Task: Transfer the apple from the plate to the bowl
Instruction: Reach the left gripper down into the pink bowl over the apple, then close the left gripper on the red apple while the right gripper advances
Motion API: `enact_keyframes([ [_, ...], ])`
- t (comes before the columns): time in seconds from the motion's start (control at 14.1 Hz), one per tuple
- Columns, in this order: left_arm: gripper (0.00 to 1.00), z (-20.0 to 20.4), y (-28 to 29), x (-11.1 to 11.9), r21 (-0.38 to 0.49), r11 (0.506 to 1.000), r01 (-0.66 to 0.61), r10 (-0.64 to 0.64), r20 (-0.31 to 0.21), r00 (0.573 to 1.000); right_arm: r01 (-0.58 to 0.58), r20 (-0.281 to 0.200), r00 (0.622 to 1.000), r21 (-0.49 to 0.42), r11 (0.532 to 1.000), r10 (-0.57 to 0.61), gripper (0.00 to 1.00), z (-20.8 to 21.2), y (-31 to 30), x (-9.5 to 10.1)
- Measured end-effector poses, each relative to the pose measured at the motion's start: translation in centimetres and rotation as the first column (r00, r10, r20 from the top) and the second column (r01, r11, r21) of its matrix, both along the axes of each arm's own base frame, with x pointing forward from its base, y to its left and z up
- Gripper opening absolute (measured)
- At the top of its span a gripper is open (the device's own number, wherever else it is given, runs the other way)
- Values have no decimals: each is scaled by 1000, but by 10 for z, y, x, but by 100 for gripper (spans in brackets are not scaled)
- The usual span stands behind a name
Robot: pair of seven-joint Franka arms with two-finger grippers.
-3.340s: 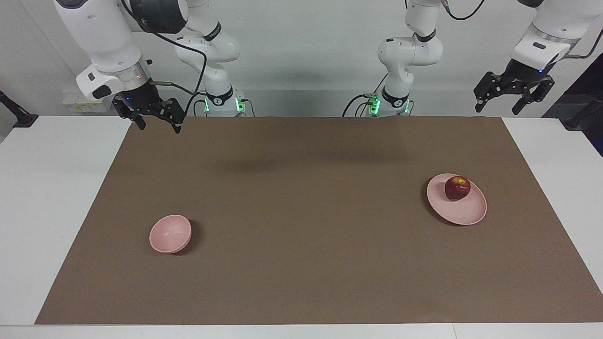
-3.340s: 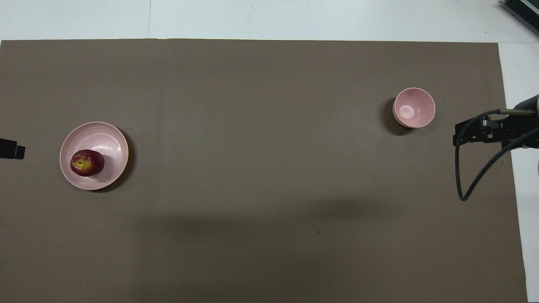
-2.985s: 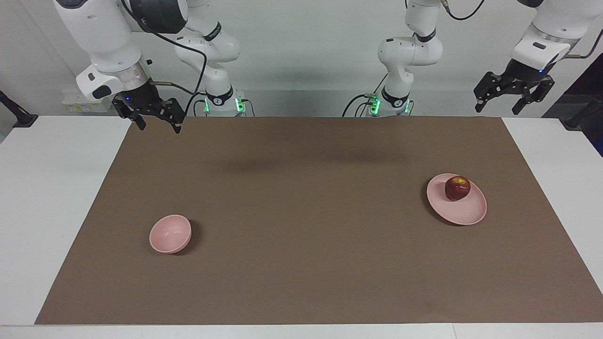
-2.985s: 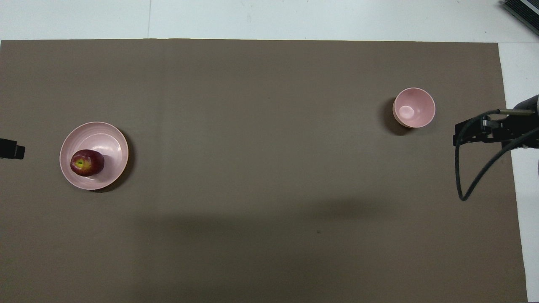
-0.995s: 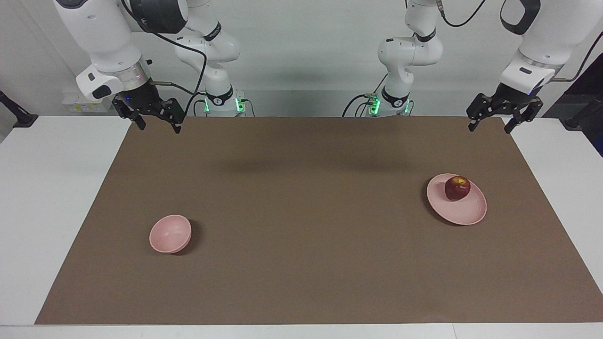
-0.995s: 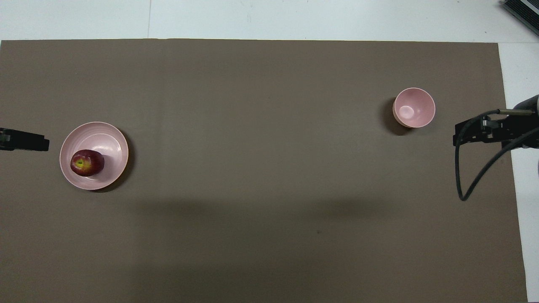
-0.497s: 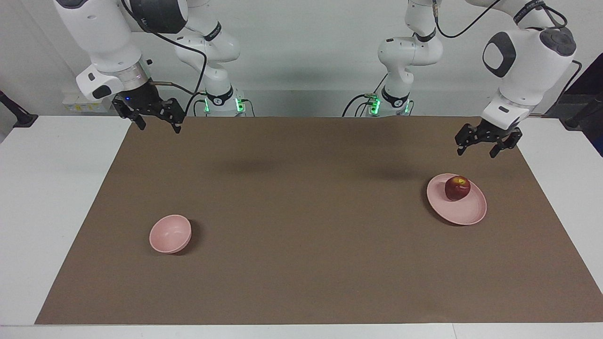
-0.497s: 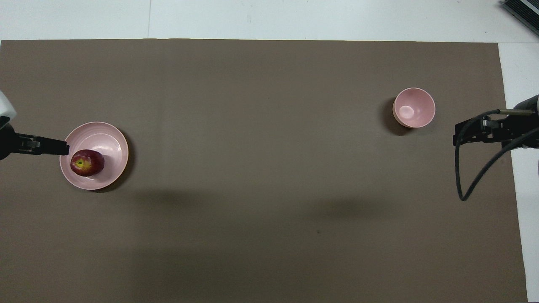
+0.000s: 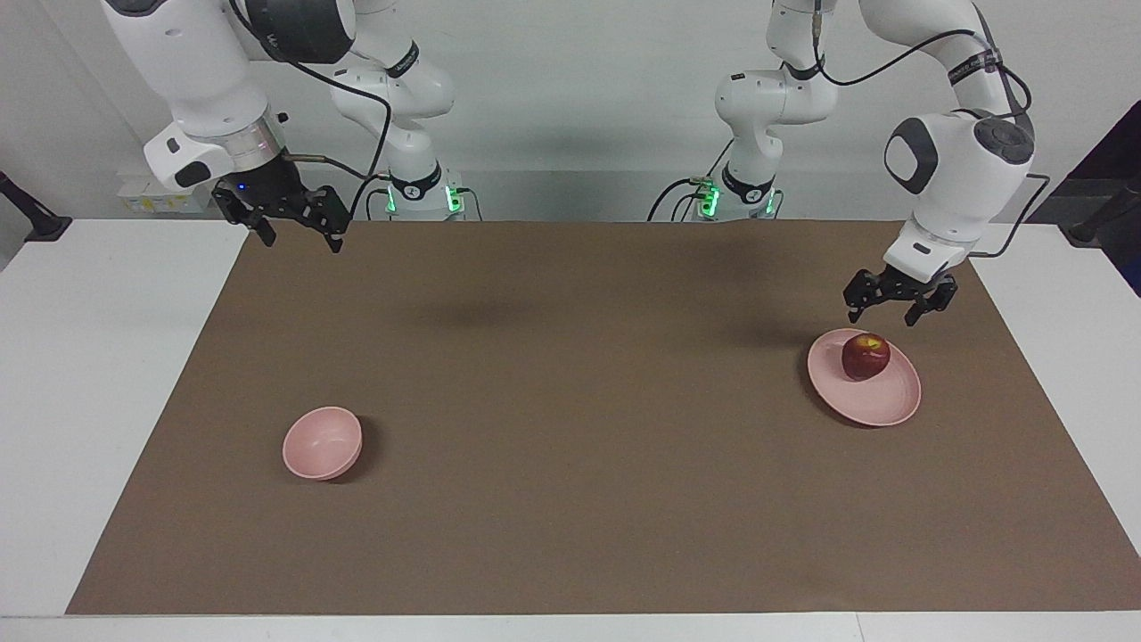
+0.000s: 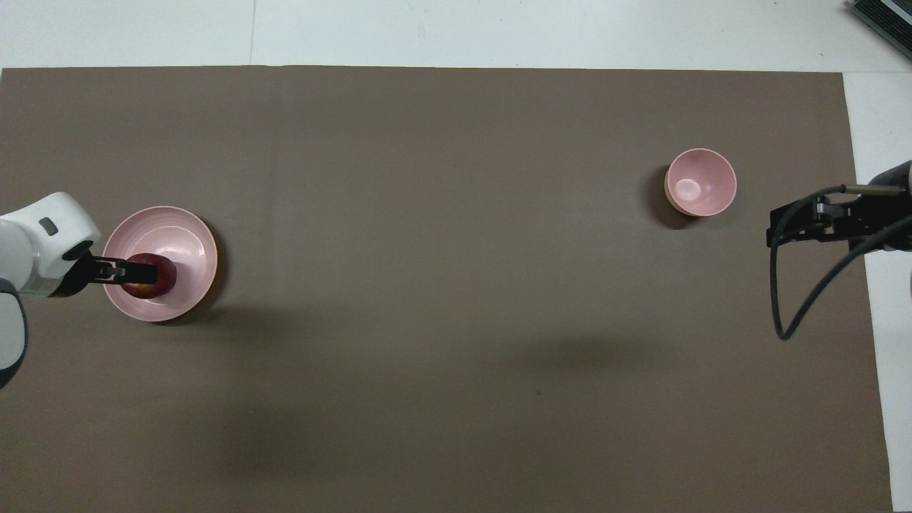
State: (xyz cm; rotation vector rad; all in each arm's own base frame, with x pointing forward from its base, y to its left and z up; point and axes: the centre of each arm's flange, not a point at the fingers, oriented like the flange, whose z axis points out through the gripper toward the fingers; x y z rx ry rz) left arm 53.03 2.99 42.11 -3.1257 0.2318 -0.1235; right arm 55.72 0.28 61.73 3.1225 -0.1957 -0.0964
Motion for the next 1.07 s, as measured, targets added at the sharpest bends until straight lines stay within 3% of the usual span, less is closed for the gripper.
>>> enact_keyframes([
  [0.36, 100, -51, 17, 11, 12, 999, -30, 29, 55, 998, 0, 0, 1000, 0, 1000, 0, 100, 0, 0, 0],
  [0.57, 100, -78, 18, 12, 16, 999, -32, 31, 41, 999, 0, 0, 1000, 0, 1000, 0, 100, 0, 0, 0],
  [0.85, 100, -81, 26, 10, 16, 999, -47, 46, 36, 998, 0, 0, 1000, 0, 1000, 0, 100, 0, 0, 0],
  [0.99, 95, -82, 26, 10, 16, 999, -49, 48, 30, 998, 0, 0, 1000, 0, 1000, 0, 100, 0, 0, 0],
  [1.07, 86, -83, 26, 9, 15, 999, -50, 49, 24, 998, 0, -2, 1000, 0, 1000, 0, 100, 0, 0, 0],
])
